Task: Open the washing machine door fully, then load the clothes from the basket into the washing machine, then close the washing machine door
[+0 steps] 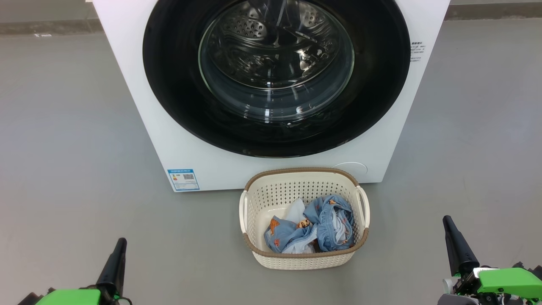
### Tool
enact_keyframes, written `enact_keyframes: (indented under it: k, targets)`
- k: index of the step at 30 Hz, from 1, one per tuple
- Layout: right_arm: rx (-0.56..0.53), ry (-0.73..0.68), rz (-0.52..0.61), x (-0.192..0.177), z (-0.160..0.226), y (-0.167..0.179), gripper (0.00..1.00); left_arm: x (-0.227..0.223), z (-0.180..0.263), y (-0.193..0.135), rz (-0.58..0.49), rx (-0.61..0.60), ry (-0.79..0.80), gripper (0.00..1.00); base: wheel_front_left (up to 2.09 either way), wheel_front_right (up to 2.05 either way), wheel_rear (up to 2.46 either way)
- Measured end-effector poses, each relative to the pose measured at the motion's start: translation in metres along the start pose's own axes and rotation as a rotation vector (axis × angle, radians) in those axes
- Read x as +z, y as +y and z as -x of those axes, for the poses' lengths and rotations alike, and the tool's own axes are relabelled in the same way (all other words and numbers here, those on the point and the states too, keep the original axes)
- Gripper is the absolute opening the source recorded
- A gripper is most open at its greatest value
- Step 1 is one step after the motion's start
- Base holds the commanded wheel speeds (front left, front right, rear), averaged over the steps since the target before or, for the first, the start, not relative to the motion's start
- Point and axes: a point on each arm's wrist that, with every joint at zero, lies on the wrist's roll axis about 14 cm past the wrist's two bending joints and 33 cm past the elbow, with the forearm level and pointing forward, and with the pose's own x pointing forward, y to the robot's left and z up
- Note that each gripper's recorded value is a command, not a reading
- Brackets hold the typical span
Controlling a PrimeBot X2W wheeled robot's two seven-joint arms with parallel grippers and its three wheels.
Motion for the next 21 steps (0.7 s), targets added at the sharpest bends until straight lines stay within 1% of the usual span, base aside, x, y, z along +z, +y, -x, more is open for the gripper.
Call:
enact_keyframes:
  k: [21]
  targets:
    - [0.000,0.000,0.000,-0.0001,0.0000,0.0000,0.00,0.0000,0.0000,0.0000,0.000,0.000,0.000,0.00,0.00,0.00,0.00]
